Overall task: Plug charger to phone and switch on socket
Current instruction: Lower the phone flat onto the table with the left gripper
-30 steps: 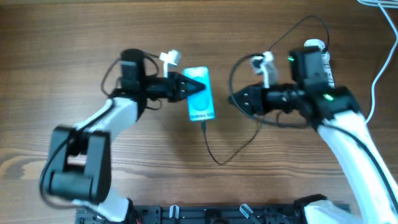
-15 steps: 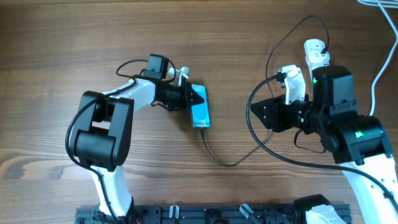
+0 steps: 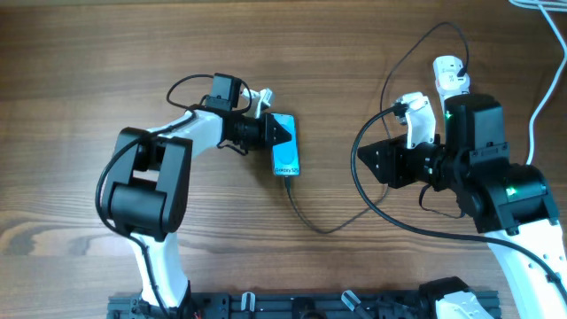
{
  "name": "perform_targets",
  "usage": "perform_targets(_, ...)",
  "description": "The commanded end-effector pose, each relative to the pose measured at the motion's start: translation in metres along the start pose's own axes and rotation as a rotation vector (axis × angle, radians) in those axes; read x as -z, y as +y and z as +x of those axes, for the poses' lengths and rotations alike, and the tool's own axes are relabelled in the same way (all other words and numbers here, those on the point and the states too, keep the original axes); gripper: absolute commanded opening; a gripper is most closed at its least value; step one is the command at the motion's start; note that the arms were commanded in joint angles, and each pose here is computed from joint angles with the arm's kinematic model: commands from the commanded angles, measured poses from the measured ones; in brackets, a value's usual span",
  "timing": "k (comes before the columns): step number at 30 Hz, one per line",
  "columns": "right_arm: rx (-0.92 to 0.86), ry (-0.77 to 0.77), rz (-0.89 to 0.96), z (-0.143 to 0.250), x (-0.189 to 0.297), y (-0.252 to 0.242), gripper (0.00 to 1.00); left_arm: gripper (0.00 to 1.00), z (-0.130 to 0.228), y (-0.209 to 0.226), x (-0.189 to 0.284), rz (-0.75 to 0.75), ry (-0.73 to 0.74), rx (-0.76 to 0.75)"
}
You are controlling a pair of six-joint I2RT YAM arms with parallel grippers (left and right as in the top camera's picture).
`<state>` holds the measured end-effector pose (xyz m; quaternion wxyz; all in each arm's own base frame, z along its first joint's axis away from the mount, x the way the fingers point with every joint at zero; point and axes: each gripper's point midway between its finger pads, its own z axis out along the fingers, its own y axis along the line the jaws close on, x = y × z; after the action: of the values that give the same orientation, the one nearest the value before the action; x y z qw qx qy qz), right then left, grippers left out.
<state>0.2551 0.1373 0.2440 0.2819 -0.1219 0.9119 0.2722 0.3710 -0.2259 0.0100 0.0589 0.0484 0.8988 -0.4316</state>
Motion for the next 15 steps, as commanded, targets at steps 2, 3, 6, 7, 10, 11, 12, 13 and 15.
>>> perform_targets(2, 0.021, -0.011, 0.044, -0.003, 0.003, -0.006, 0.45, 0.14, 0.009, 0.024, -0.017, -0.028, 0.041, 0.021)
perform_targets(3, 0.021, -0.011, 0.044, -0.003, 0.003, -0.006, 0.45, 0.16, 0.01, 0.026, -0.018, -0.03, 0.044, 0.025)
perform_targets(6, 0.02, -0.011, 0.045, -0.003, 0.003, -0.006, 0.45, 0.19, 0.014, 0.033, -0.022, -0.037, 0.057, 0.042)
perform_targets(7, 0.02, -0.01, 0.045, -0.002, 0.003, -0.006, 0.45, 0.22, 0.015, 0.034, -0.023, -0.038, 0.06, 0.044)
perform_targets(10, 0.02, -0.012, 0.055, -0.003, 0.003, -0.008, 0.47, 0.25, 0.015, 0.035, -0.024, -0.039, 0.062, 0.046)
perform_targets(11, 0.02, -0.012, 0.055, -0.003, 0.003, -0.008, 0.48, 0.26, 0.016, 0.035, -0.024, -0.04, 0.063, 0.047)
perform_targets(12, 0.02, -0.012, 0.055, -0.003, 0.003, -0.008, 0.49, 0.26, 0.016, 0.036, -0.023, -0.046, 0.063, 0.05)
perform_targets(13, 0.02, -0.012, 0.055, -0.003, 0.003, -0.008, 0.49, 0.26, 0.016, 0.038, -0.023, -0.056, 0.064, 0.053)
perform_targets(15, 0.02, -0.011, 0.056, -0.003, 0.003, -0.008, 0.49, 0.26, 0.017, 0.04, -0.023, -0.065, 0.066, 0.058)
